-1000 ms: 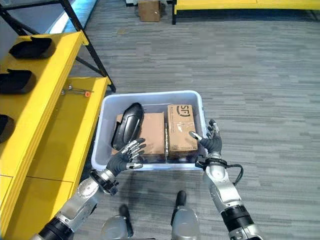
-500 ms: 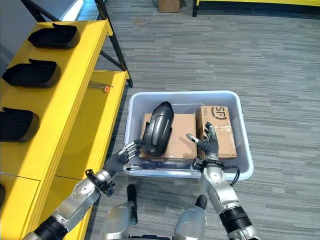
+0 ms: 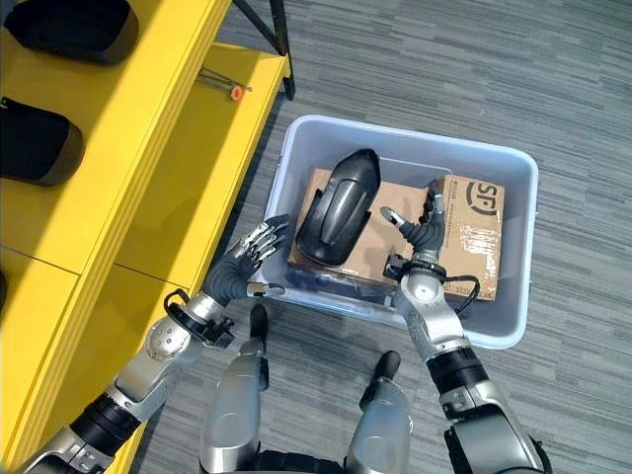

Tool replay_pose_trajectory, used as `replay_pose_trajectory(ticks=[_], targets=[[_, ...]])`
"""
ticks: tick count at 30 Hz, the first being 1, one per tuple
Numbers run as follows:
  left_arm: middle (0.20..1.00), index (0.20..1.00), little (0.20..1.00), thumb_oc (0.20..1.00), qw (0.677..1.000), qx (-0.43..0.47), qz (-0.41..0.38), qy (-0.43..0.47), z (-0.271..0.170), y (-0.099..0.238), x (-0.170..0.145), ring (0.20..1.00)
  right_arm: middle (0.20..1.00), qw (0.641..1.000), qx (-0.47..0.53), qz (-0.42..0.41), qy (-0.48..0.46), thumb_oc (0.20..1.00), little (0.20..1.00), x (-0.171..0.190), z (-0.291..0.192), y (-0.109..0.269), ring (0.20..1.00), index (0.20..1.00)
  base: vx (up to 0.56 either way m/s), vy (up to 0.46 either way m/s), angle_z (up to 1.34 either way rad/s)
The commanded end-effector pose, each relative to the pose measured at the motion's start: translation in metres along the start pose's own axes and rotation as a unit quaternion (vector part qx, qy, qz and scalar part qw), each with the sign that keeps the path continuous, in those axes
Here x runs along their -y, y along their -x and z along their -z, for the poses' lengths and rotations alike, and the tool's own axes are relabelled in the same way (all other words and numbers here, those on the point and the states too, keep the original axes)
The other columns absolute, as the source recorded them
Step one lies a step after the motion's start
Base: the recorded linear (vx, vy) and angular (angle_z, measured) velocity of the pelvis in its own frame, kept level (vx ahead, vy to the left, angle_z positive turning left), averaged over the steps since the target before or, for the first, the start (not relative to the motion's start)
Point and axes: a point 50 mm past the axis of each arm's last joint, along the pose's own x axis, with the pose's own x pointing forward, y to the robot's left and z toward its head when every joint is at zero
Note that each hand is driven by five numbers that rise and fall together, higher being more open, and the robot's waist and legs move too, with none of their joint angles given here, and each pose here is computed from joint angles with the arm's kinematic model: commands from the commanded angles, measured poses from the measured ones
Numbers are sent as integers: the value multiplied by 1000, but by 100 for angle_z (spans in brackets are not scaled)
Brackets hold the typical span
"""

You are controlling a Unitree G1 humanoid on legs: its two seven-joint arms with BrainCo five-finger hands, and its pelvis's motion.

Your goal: Move parts from the plastic box to the shelf.

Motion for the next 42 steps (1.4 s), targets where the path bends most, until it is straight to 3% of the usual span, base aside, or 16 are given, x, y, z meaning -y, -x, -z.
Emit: replay_pose_trajectory(ticks=[1,3,11,15,18,22,27,30,35,42], targets=[[1000,1000,1000,1000,994,109,11,-10,-40,-10,3,1000,1000,990,126,-18,52,1000,1000,-3,-41,-7,1000,1000,-115,-23,7],[1000,1000,1000,1000,990,137,14,-20,-51,-16,5,1000,1000,987,136,-18,77,1000,1000,-10,-53,-12,1000,1000,-100,-28,4],[1000,1000,1000,1000,981,186,29,-51,-73,-24,8,1000,1000,997,67,28,33,1000,1000,-9,-44,-26,1000,1000,-42,-27,3],[1000,1000,1000,1000,974,213,35,-63,-85,-31,9,1000,1000,992,79,45,90,1000,1000,-15,-46,-33,1000,1000,-6,-1,1],[1000,1000,1000,1000,973,222,34,-59,-92,-36,8,1000,1000,947,218,70,224,1000,1000,-23,-72,-33,1000,1000,0,0,0],[1000,1000,1000,1000,972,225,30,-62,-93,-41,8,1000,1000,898,299,67,316,1000,1000,-37,-91,-30,1000,1000,-8,-7,1],[1000,1000,1000,1000,965,248,20,-87,-102,-42,7,1000,1000,918,323,108,201,1000,1000,-26,-88,-17,1000,1000,-13,-7,1],[1000,1000,1000,1000,958,258,-61,-105,-107,-42,2,1000,1000,918,379,70,92,1000,1000,-25,-97,24,1000,1000,-14,123,-13],[1000,1000,1000,1000,946,231,-192,-119,-99,-47,-20,1000,1000,927,370,5,60,1000,1000,-14,-103,49,1000,1000,-10,83,-42],[1000,1000,1000,1000,932,218,-246,-150,-100,-65,-29,1000,1000,924,378,-52,33,1000,1000,-10,-114,58,1000,1000,-19,21,-26]])
